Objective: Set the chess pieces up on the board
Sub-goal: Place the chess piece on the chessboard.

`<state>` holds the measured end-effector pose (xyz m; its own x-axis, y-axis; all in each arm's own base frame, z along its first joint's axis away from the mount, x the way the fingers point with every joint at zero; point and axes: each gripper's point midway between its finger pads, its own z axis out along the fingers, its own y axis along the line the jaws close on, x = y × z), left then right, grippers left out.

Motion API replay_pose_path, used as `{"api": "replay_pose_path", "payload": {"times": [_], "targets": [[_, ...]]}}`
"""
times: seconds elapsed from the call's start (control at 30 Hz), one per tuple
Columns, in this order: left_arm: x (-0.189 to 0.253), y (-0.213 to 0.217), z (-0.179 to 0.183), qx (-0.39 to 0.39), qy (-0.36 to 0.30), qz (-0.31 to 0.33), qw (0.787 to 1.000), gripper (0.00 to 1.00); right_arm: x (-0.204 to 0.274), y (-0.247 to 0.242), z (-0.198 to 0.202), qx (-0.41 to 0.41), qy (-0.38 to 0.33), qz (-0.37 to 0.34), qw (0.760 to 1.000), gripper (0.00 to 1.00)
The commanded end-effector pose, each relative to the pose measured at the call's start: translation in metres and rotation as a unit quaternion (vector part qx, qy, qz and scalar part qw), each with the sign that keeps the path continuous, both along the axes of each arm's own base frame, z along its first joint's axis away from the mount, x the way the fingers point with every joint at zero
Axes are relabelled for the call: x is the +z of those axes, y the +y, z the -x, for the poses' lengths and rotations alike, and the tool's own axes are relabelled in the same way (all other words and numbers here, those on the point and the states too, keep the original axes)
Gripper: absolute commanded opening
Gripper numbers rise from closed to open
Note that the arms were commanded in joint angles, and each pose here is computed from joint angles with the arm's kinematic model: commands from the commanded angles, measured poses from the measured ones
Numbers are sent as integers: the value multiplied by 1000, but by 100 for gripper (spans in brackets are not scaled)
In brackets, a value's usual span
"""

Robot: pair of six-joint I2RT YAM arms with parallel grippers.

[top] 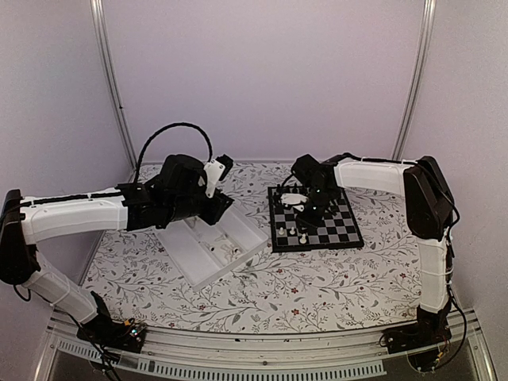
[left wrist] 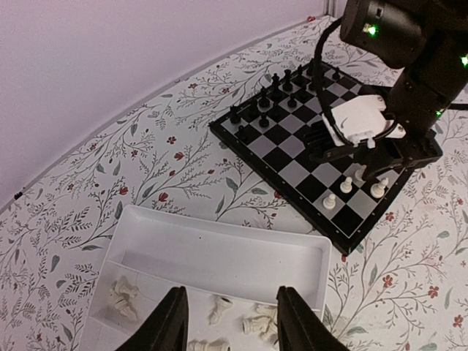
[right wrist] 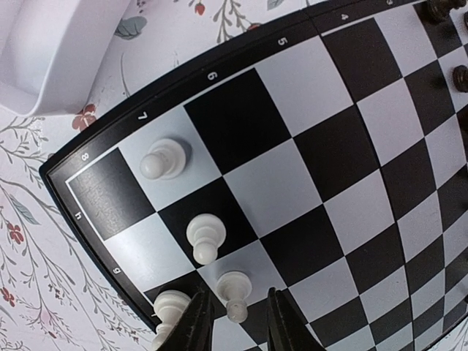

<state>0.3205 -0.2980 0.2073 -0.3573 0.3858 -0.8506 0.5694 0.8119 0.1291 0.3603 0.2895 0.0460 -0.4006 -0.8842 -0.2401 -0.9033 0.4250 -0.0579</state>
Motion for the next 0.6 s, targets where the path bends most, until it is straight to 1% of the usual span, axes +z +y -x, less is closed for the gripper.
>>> {"api": "replay_pose_path", "payload": {"times": [0.0,0.13,0.23,0.3,0.4,0.43,0.5,0.53,0.57], "targets": [[-7,10,-1,20,13,-1,1000,43,38,12,-10,-6,-36,-33,999,31],[-33,24,1,49,55,-17,997,43,68,11,-11,-4,-60,-58,996,32],[-57,47,-2,94,96,-41,990,42,91,3,-11,-10,-77,-94,993,33],[-73,61,-1,103,123,-57,985,41,106,-3,-8,-12,-83,-130,988,33],[-93,70,1,86,163,-64,981,40,122,-13,0,-7,-76,-197,977,33],[-99,71,1,82,174,-65,979,40,134,-15,5,-1,-79,-224,971,33],[-112,69,0,68,194,-70,976,40,134,-18,17,8,-74,-252,965,33],[-118,67,-1,59,201,-73,975,40,145,-18,20,17,-87,-268,959,33],[-124,64,-3,52,206,-77,974,40,141,-18,26,22,-84,-275,958,33]]}}
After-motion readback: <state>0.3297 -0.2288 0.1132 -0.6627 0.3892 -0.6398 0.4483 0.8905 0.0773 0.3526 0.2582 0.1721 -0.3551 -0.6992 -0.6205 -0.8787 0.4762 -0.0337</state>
